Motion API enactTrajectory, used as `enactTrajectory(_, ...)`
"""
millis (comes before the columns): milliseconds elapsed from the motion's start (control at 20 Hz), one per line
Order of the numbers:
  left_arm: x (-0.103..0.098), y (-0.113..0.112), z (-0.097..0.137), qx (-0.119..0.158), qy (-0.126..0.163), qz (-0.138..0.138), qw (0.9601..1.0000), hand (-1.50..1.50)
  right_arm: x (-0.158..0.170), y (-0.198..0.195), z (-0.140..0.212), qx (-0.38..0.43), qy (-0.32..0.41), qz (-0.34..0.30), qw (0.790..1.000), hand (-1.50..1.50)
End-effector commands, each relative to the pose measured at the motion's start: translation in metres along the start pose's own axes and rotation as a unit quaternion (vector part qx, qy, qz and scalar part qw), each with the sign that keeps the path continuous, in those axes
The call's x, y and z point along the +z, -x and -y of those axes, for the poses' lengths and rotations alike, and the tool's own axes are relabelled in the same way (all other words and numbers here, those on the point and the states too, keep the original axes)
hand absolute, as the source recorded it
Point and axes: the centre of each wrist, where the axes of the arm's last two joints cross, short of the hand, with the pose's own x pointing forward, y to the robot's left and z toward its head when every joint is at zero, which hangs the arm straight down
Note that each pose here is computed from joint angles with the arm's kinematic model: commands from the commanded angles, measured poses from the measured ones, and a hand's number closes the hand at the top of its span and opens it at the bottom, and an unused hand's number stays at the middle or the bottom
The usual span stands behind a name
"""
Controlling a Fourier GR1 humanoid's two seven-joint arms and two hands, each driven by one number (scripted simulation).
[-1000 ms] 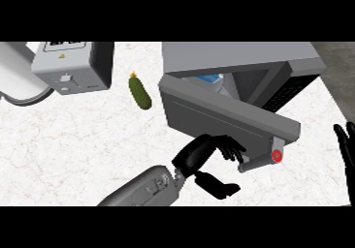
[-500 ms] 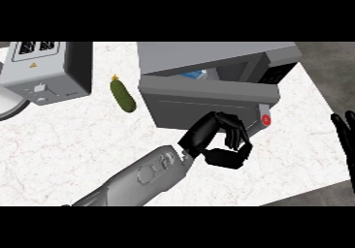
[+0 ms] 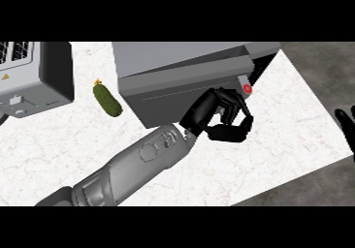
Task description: Pick up the milk, place it into the microwave and close the microwave
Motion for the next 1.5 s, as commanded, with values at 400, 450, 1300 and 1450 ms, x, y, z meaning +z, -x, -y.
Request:
enactTrajectory(400, -0.030, -0.024, -0.009, -0.001, -0.039, 0.015, 0.9991, 1.50, -0.020, -0.017, 0.007, -0.010, -0.034, 0.007, 0.999, -1.50)
enactTrajectory(450, -0.031, -0.024, -0.011, -0.005, -0.046, 0.015, 0.9988, 1.50, -0.022, -0.022, 0.010, -0.004, -0.040, 0.006, 0.999, -1.50)
enactTrajectory(1300, -0.030, -0.025, -0.006, 0.002, -0.089, 0.018, 0.9959, 1.50, -0.039, -0.044, 0.029, 0.028, -0.060, -0.005, 0.998, -1.50)
enactTrajectory(1450, -0.028, -0.023, -0.004, 0.000, -0.093, 0.017, 0.9955, 1.50, -0.042, -0.048, 0.033, 0.034, -0.058, -0.004, 0.998, -1.50)
